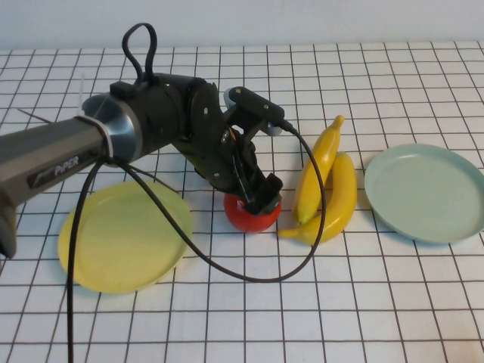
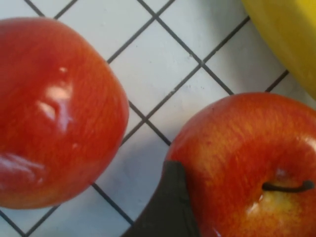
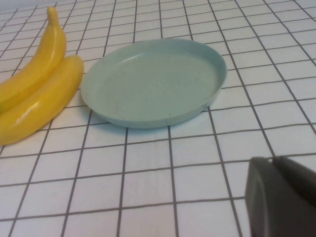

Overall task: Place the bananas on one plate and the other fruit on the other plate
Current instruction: Put one type of fruit in the left plate

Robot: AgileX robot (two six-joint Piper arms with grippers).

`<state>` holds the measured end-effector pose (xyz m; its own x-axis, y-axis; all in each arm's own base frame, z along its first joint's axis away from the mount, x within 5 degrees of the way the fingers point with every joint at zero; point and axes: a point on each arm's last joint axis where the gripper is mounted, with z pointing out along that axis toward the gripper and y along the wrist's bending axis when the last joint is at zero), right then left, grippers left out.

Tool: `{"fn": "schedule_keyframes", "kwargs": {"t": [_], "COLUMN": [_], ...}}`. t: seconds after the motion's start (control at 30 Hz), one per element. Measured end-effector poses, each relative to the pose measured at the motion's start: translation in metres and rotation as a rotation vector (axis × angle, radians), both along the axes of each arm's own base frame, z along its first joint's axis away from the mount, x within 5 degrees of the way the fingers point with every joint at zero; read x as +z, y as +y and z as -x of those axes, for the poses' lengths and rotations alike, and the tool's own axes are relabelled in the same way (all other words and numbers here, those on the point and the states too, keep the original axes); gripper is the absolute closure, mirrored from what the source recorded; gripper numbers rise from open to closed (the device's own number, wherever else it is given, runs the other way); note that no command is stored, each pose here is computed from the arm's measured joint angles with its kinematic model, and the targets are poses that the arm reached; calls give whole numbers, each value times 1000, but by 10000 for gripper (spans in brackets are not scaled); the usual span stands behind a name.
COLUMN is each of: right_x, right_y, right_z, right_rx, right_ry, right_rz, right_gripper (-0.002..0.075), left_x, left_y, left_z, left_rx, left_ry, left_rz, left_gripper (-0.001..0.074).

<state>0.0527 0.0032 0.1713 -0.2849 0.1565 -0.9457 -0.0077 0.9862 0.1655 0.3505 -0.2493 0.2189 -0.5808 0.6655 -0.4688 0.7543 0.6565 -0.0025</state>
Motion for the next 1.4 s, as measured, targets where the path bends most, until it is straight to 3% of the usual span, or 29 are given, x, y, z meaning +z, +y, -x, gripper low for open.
{"fn": "schedule_keyframes", "kwargs": {"t": [0.2,0.53,0.63,0.9,1.1,1.4], "right_x": [0,0,0,0,0,0], "right_y": [0,0,0,0,0,0], "right_z": [0,0,0,0,0,0], "right_rx": [0,0,0,0,0,0], "right_ry": [0,0,0,0,0,0], "right_rz": [0,0,0,0,0,0], "right_gripper": [742,742,742,742,742,742], "left_x": [14,106,118,78,39,19], "left_y": [4,32,46,109,152,164], "left_z": [4,33,42,48,54,54], "left_rx": [-7,17,36,176,318,387], "left_ry": [-40,-223,-221,-112,-107,-53], "left_rz": [-7,32,25,-61,-50,-63], "left_gripper": [153,153,153,153,153,153]}}
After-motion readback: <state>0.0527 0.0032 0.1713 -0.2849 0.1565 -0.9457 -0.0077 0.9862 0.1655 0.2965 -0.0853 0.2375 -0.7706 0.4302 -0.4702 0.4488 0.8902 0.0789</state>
